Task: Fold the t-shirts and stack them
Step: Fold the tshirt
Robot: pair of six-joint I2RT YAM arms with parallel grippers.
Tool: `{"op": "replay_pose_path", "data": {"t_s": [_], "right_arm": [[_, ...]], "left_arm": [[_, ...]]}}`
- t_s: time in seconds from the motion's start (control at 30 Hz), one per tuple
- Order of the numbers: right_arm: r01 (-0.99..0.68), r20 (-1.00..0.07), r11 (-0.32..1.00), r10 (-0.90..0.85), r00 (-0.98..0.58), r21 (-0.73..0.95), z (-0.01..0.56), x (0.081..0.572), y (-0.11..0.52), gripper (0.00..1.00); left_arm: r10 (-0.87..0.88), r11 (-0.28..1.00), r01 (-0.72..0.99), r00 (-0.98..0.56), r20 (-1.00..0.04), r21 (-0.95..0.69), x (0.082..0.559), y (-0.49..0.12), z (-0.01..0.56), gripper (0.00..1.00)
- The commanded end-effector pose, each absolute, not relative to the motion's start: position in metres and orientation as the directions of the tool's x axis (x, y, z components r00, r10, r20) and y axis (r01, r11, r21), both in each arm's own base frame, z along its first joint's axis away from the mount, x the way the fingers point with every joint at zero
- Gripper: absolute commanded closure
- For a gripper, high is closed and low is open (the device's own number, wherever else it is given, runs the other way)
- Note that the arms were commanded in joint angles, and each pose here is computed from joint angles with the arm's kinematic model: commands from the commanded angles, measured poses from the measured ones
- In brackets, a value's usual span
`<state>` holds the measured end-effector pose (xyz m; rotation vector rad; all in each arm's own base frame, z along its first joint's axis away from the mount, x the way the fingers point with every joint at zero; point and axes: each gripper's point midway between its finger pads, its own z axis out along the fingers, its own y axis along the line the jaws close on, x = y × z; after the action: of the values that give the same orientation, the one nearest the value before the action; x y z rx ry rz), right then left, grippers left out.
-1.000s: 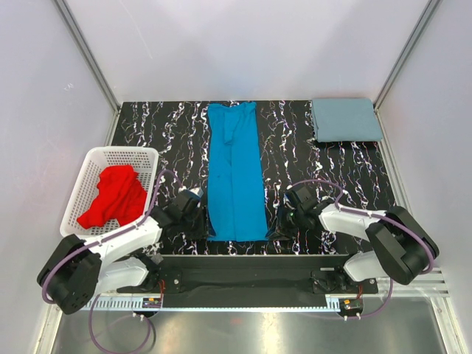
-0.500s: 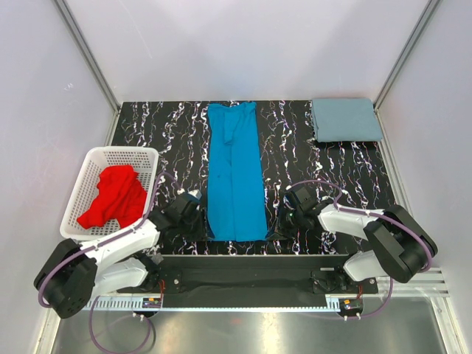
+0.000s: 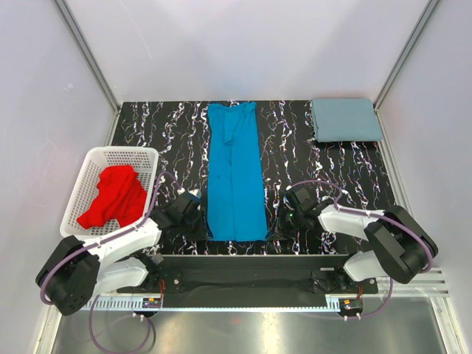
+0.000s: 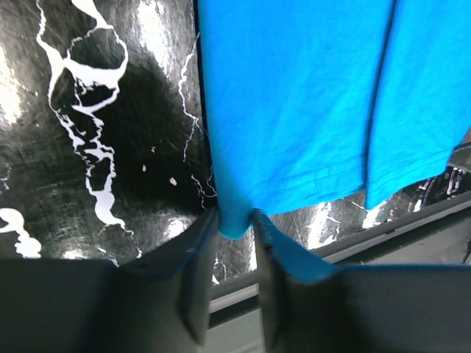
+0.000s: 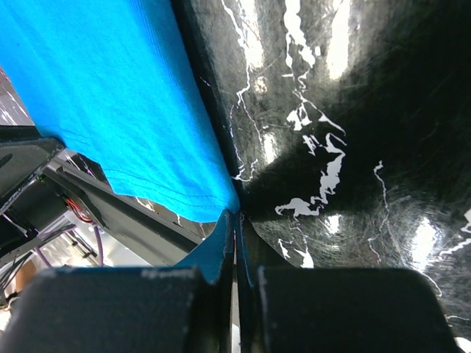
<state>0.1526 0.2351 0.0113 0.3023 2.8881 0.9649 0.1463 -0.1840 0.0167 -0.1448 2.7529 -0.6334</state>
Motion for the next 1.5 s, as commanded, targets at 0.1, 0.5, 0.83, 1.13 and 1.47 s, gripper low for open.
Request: {"op": "replay_pose_path", "data": {"t_s": [0.1,0.5,0.83,1.13,1.47], "right_arm": [[0.154,-0.035,0.811,0.210,-0.977,0.565,0.009,0.147,0.227,1.00],[0.118,-0.090,0.828,0.199,-0.976,0.549,0.051,0.125,0.222,1.00],[0.064,-0.131,0.895,0.135,-0.982,0.441,0.055,0.111,0.214,1.00],[-0.053,-0.276,0.926,0.056,-0.960,0.374,0.072,0.156,0.232,1.00],[-0.167,-0.410,0.949,-0.044,-0.911,0.267,0.099,0.252,0.248,1.00]], "left_arm": [[-0.146,0.915,-0.027,-0.952,-0.270,-0.402,0.141,-0.176,0.012,0.98],[-0.114,0.821,0.031,-0.969,-0.217,-0.570,0.105,-0.218,0.051,1.00],[-0.114,0.831,0.026,-0.970,-0.217,-0.555,0.090,-0.227,0.049,1.00],[-0.160,0.828,0.022,-0.948,-0.275,-0.560,0.138,-0.223,0.058,1.00],[-0.205,0.843,0.035,-0.902,-0.381,-0.537,0.244,-0.212,0.107,1.00]]}}
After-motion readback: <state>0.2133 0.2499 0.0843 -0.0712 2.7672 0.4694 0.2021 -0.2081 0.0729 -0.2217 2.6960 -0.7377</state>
